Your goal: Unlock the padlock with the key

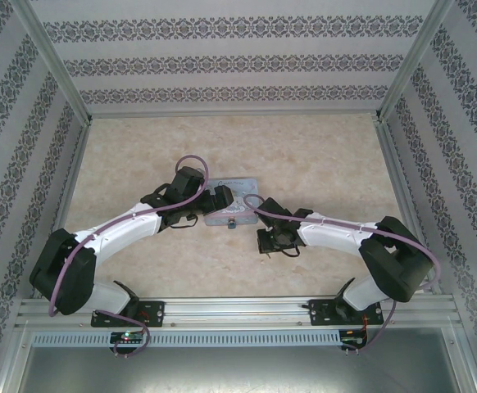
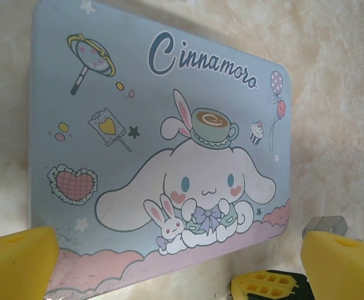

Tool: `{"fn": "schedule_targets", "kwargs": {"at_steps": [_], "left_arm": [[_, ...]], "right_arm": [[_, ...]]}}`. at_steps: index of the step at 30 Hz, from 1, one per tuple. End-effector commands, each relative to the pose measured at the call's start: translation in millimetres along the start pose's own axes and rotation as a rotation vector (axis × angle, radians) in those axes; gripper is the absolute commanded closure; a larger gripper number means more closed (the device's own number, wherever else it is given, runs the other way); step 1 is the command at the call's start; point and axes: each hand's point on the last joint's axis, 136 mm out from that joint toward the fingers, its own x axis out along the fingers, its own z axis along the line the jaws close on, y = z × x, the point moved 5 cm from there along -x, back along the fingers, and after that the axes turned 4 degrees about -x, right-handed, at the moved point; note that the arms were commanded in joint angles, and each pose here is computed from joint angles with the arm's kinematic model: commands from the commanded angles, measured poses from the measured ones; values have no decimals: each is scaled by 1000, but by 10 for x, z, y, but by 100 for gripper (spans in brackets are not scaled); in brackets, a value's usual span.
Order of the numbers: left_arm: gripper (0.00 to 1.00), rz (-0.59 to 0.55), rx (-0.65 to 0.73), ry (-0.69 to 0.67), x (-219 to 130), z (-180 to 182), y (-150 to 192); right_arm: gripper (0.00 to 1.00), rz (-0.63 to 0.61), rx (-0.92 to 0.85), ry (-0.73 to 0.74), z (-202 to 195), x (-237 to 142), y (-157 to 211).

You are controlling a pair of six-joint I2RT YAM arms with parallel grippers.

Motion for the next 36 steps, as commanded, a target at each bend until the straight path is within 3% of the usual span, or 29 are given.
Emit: {"fn": "schedule_targets", "kwargs": {"at_steps": [1, 4, 5, 8, 20, 36], "left_arm": [[0, -5, 7, 38, 7, -137, -17], [0, -3, 8, 40, 7, -142, -14], [0, -6, 9, 41, 3, -145, -17], [0, -4, 8, 40, 5, -138, -12], [0, -14, 7, 30, -11, -143, -33], [1, -48, 48, 11, -69, -107, -115]], "right_arm": [[99, -3, 6, 41, -56, -44, 49], [60, -23, 14, 34, -46, -107, 34], [52, -32, 20, 30, -46, -134, 31], [41, -66, 39, 19, -26, -241, 20], [36, -118, 345, 81, 11, -388, 276], [46, -44, 445, 206, 207, -237, 222]]}}
